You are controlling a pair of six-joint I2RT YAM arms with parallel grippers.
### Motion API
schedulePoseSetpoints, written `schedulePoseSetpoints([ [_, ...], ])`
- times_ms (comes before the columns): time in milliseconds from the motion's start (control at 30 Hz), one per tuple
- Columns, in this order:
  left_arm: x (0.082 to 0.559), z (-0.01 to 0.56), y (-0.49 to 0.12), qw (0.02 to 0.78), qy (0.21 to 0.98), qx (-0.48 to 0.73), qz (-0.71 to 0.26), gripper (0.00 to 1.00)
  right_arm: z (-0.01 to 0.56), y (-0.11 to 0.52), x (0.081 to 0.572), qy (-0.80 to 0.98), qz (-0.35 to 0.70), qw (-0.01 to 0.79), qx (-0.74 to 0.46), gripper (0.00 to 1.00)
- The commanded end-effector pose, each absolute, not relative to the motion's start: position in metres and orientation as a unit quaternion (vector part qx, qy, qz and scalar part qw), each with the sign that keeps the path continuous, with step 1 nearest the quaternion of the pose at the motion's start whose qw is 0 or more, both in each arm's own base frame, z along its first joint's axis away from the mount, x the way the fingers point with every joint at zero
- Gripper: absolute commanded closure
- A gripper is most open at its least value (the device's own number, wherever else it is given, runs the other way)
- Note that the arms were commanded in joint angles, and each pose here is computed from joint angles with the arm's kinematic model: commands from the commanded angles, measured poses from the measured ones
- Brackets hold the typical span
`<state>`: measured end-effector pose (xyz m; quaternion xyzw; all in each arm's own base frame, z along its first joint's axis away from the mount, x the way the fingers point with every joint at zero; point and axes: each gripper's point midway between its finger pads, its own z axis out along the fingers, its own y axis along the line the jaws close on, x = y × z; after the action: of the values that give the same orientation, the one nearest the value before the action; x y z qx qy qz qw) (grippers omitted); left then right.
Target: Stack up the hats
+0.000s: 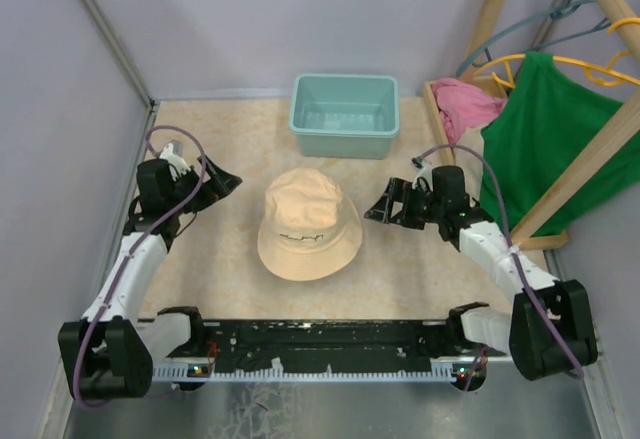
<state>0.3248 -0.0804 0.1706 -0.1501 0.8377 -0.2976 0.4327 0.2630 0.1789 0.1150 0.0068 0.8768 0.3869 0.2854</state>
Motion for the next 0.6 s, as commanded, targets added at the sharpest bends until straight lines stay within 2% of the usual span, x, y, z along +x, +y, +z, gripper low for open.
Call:
schedulePoseSetpoints([
  [0, 0.338, 0.180, -0.053, 0.496, 0.827, -0.138, -0.225, 0.00, 0.154, 0.164, 0.274, 0.873, 0.340, 0.349, -0.028, 0.01],
  [167, 0.345, 0.192, -0.048, 0.521, 0.821, -0.110, -0.203, 0.00, 0.162, 0.150, 0.274, 0.882, 0.300, 0.364, -0.020, 0.01],
  [300, 0.352, 0.170, -0.022, 0.530, 0.833, -0.102, -0.123, 0.00, 0.160, 0.148, 0.268, 0.882, 0.299, 0.364, -0.023, 0.01],
  [400, 0.349, 0.142, -0.012, 0.547, 0.835, 0.017, -0.051, 0.00, 0.160, 0.151, 0.262, 0.876, 0.312, 0.366, -0.026, 0.01],
  [433, 0.349, 0.135, -0.010, 0.554, 0.831, 0.018, -0.044, 0.00, 0.159, 0.152, 0.260, 0.876, 0.315, 0.365, -0.026, 0.01],
  [567, 0.348, 0.142, -0.013, 0.649, 0.759, 0.023, -0.050, 0.00, 0.154, 0.152, 0.257, 0.877, 0.318, 0.358, -0.027, 0.01],
])
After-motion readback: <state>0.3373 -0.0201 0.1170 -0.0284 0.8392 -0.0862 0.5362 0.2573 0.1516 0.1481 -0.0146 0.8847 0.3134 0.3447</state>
